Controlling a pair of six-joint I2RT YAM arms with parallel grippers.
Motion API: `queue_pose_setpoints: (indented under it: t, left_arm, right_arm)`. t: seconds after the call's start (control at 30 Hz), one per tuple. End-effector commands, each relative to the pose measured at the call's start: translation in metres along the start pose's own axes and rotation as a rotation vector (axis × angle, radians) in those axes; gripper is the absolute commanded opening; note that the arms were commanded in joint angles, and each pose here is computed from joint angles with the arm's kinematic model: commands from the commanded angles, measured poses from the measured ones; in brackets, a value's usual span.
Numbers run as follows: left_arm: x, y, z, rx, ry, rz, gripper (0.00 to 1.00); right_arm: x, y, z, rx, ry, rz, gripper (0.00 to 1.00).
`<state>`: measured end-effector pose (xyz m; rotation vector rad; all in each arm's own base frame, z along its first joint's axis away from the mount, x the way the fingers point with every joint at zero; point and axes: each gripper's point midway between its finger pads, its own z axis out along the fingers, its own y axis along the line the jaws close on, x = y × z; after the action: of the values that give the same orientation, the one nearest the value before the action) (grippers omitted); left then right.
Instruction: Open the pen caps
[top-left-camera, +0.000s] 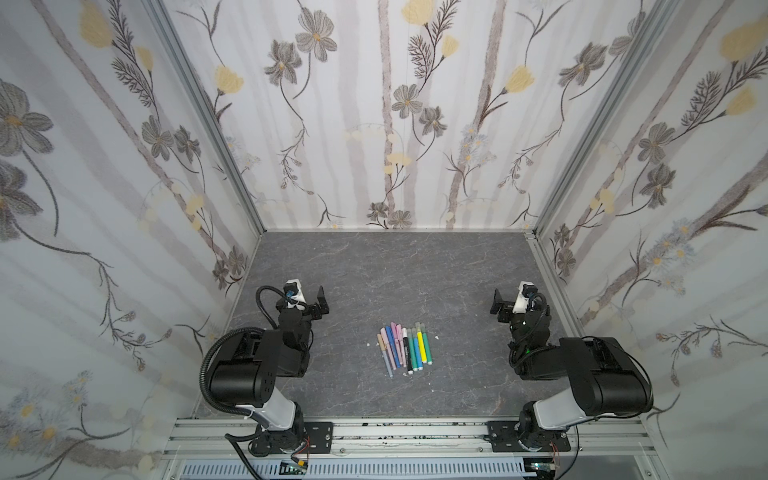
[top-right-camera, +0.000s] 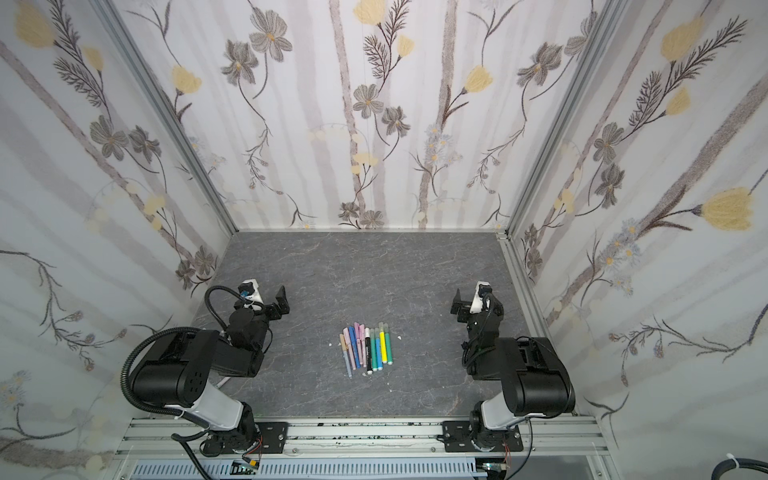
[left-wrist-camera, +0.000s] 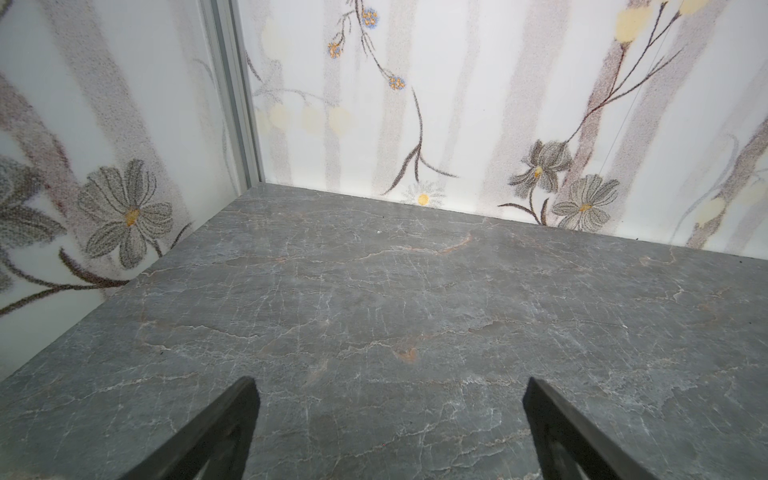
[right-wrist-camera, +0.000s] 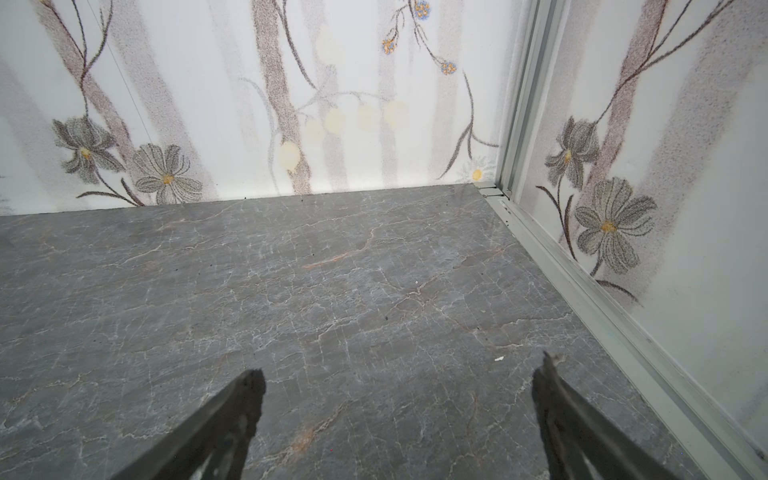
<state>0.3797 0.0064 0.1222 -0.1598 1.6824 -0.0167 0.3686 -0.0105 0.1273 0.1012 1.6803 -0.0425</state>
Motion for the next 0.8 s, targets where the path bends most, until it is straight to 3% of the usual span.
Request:
queue_pose_setpoints:
  t: [0.0, 0.23, 0.37, 0.47, 0.53, 0.6, 0.63, 0.77]
  left_arm:
    - [-0.006, -0.002, 0.001, 0.007, -0.023, 0.009, 1.0]
    - [-0.007, 0.006, 0.002, -0.034, -0.022, -0.009, 1.0]
    - [-0.024, 0.018, -0.001, -0.121, -0.038, -0.031, 1.0]
    - [-0.043, 0.024, 0.001, -0.184, -0.016, -0.051, 1.0]
    - [-0.06, 0.029, -0.002, -0.216, -0.04, -0.149, 1.0]
    - [-0.073, 0.019, -0.004, -0.159, -0.047, -0.208, 1.0]
    - [-0.082, 0.013, -0.007, -0.127, -0.055, -0.237, 1.0]
    - [-0.093, -0.002, -0.015, -0.05, -0.004, -0.352, 1.0]
  right_arm:
    - [-0.009, 0.0, 0.0, 0.002, -0.034, -0.001, 1.0]
    - [-0.012, -0.001, 0.0, 0.012, -0.044, -0.001, 1.0]
    - [-0.036, -0.01, 0.003, 0.125, -0.015, -0.008, 1.0]
    - [-0.057, -0.025, 0.009, 0.236, 0.031, 0.124, 1.0]
    - [-0.065, -0.022, 0.012, 0.228, 0.074, 0.191, 0.99]
    - [-0.069, -0.026, 0.012, 0.268, 0.11, 0.301, 1.0]
    - [-0.068, -0.027, 0.012, 0.271, 0.14, 0.331, 0.99]
    - [-0.064, 0.005, 0.01, 0.072, 0.289, 0.347, 1.0]
